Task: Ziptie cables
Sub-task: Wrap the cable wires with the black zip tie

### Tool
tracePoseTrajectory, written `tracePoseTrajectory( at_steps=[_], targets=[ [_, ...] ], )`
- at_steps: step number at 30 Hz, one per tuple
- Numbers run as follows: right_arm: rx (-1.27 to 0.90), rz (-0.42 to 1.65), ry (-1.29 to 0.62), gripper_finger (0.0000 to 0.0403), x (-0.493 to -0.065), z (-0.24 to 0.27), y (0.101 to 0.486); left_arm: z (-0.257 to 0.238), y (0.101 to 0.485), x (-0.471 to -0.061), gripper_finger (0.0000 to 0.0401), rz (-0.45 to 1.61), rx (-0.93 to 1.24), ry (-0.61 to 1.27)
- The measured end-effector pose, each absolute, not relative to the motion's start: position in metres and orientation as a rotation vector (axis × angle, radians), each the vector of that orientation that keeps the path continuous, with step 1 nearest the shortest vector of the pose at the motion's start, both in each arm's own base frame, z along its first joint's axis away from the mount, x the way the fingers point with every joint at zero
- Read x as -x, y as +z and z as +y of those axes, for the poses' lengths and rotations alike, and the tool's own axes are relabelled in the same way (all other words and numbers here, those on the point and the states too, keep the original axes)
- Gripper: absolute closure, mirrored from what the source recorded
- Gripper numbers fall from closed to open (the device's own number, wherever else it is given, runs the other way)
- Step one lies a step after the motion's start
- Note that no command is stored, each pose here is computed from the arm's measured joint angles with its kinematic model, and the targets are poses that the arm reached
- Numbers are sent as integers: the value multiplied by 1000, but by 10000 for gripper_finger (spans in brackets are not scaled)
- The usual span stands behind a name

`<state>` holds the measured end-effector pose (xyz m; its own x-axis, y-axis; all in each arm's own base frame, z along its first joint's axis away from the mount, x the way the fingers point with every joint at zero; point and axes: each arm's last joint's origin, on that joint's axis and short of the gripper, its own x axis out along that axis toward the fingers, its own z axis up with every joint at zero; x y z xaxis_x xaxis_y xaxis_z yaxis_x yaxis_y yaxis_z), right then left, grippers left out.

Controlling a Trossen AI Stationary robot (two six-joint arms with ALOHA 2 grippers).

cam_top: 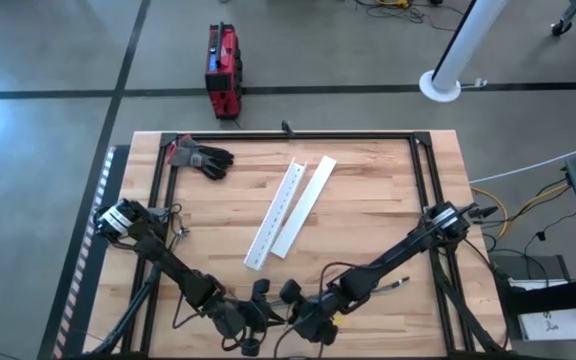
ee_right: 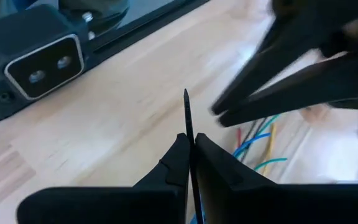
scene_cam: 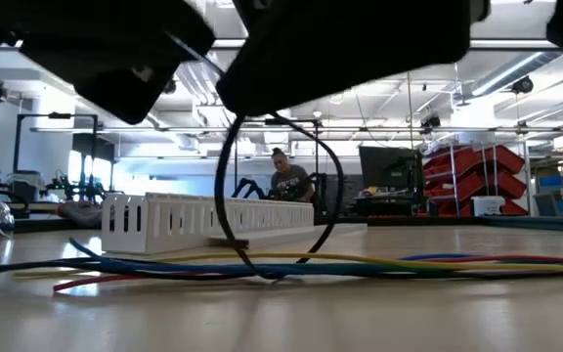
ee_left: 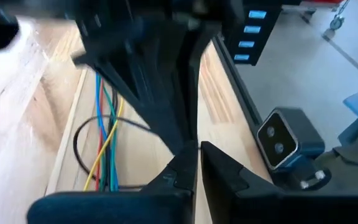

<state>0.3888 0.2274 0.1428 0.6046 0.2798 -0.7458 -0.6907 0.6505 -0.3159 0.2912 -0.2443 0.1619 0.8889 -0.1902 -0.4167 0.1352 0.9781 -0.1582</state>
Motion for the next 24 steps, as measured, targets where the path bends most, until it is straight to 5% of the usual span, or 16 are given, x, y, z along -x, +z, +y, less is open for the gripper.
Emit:
tracePoseTrajectory(
  at_steps=[13, 24],
  targets=[
    [558, 757, 551, 396, -391, 222, 143, -261, 216, -252, 322, 299, 35, -203],
    [515, 775, 516, 396, -395, 214, 144, -267, 168, -262, 237, 337, 155, 10]
  ],
)
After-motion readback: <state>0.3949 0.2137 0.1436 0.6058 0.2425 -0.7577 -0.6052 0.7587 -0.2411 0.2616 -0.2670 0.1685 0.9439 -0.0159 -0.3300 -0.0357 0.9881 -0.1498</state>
